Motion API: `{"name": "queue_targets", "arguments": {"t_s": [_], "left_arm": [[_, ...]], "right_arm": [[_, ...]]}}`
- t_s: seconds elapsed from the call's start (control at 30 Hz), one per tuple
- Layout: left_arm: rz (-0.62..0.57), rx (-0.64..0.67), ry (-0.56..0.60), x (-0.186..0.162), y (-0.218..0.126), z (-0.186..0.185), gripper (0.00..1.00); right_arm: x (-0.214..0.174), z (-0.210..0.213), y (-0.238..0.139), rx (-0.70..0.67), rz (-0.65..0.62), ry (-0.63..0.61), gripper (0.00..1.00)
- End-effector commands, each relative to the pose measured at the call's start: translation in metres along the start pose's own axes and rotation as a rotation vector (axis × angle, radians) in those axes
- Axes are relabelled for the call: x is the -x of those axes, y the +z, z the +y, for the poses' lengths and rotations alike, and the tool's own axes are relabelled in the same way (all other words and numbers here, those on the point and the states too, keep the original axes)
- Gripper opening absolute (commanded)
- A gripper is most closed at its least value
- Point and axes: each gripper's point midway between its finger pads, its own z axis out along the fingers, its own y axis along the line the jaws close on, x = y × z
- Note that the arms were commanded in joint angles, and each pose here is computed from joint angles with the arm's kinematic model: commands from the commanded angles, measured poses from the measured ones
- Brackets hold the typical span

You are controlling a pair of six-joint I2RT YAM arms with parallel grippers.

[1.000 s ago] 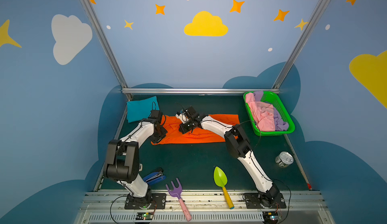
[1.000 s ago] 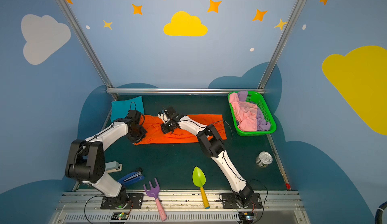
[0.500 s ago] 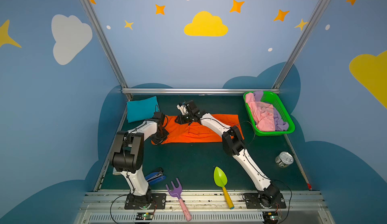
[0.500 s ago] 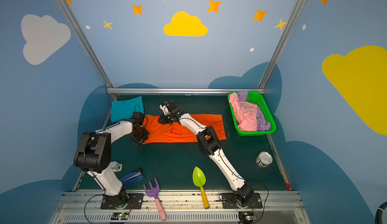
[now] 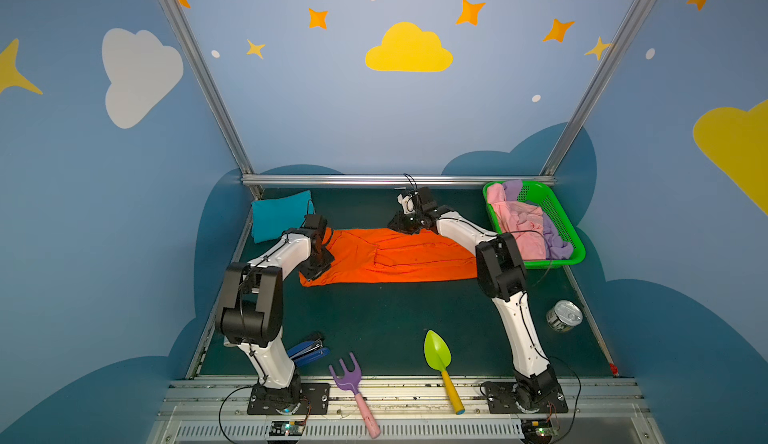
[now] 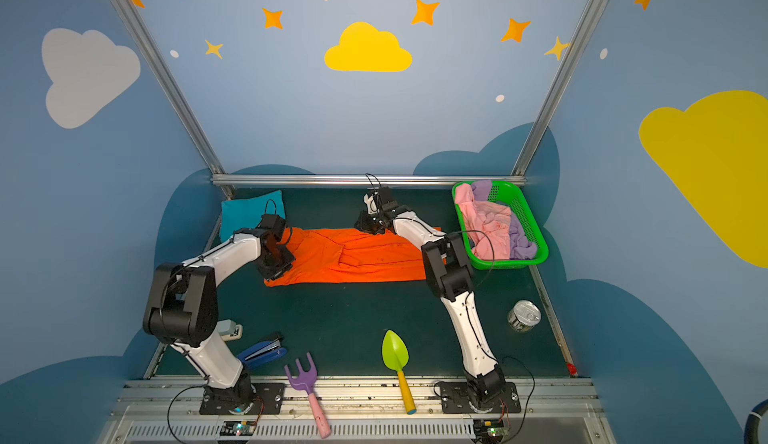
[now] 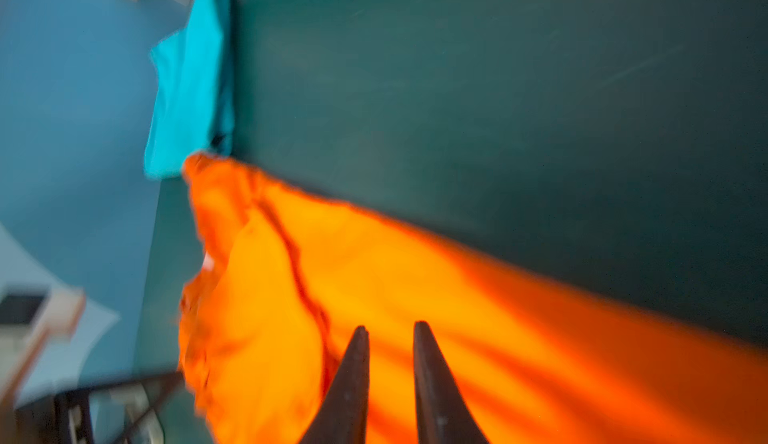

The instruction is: Fold and stack the t-shirts

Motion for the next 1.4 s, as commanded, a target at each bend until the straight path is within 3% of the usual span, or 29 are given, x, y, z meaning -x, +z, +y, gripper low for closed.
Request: {"name": "queue_targets", "arguments": {"t_s": [0.0, 0.13, 0.23, 0.4, 0.63, 1.07, 1.37], "left_arm": [[-0.035, -0.002, 0.048, 0.009, -0.016, -0.016, 0.22], [-0.010, -0.008, 0.069, 0.003, -0.005, -0.035, 0.23], [0.021, -0.016, 0.089, -0.010, 0.005, -0.049, 0.22], [0.051, -0.015, 0.163, -0.043, 0.012, -0.075, 0.21], [0.036, -0.027, 0.236, -0.081, 0.001, -0.100, 0.20], [0.108, -0.060, 0.343, -0.145, 0.014, -0.141, 0.20], [0.139, -0.062, 0.376, -0.160, 0.024, -0.161, 0.20]], "right_arm": [[-0.010, -0.004, -0.046, -0.141, -0.013, -0.152, 0.21], [-0.057, -0.050, -0.084, -0.374, 0.133, -0.086, 0.15], [-0.098, -0.072, -0.100, -0.475, 0.272, -0.065, 0.00], [-0.149, -0.070, -0.096, -0.379, 0.353, -0.031, 0.00], [-0.180, -0.070, -0.088, -0.306, 0.380, 0.048, 0.00], [-0.163, -0.096, -0.083, -0.331, 0.348, 0.122, 0.00], [-0.137, -0.111, -0.069, -0.325, 0.331, 0.175, 0.00]]}}
